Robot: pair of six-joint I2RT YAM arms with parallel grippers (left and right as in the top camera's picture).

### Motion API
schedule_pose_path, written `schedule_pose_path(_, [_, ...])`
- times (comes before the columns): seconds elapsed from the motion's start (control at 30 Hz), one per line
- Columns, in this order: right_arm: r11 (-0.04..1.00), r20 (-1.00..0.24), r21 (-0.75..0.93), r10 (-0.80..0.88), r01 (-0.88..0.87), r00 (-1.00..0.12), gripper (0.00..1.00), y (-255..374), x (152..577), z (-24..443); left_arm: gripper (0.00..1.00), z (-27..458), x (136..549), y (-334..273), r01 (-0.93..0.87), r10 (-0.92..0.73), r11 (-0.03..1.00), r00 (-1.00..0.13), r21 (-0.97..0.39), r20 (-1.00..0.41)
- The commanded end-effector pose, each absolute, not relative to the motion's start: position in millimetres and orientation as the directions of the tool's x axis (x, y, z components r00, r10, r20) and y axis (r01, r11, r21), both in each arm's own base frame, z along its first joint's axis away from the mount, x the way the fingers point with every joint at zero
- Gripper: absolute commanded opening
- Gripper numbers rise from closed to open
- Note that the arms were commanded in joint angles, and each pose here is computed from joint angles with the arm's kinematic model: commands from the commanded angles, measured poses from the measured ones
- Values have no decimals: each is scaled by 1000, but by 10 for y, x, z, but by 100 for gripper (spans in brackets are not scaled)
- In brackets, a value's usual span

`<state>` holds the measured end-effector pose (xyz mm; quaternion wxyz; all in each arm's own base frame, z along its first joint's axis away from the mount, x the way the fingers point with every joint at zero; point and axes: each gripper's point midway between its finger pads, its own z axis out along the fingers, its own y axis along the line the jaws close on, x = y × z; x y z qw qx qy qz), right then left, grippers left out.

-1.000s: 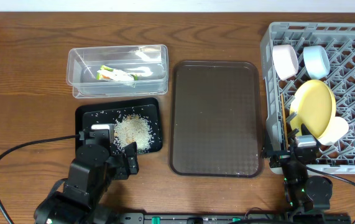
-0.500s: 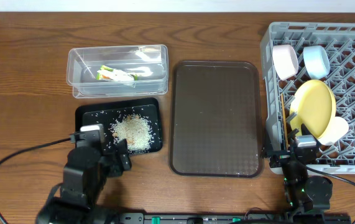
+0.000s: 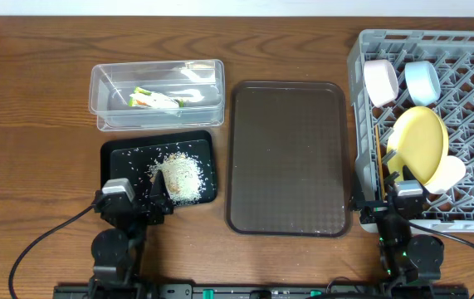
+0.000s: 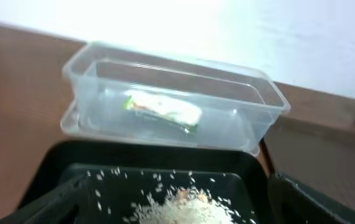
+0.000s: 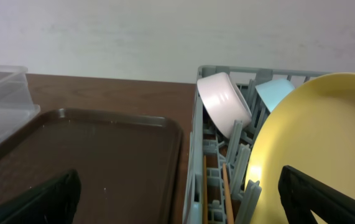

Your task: Sort waste into correct bins and load items into the dishwasher rack

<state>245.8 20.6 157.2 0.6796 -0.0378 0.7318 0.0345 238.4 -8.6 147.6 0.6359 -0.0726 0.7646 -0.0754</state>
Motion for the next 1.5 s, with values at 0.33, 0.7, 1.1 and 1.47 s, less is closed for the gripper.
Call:
schedule_pose_path(0.33, [994, -997, -11, -20, -110, -75, 99, 227, 2454, 1563, 92, 1568, 2448, -184, 79, -3, 997, -80, -9, -997])
schedule_pose_path(0.7, [994, -997, -11, -20, -110, -75, 99, 227, 2454, 1563, 92, 1386, 2432, -217, 95, -21, 995, -149, -35, -989])
schedule_pose_path(1.1, [994, -997, -11, -20, -110, -75, 99, 227, 2454, 1563, 92, 1384, 2432, -217, 94, -21, 995, -150, -35, -988])
schedule_pose_path(1.47, [994, -997, -11, -20, -110, -75, 99, 227, 2454, 1563, 92, 1384, 2432, -217, 94, -21, 995, -150, -35, -988])
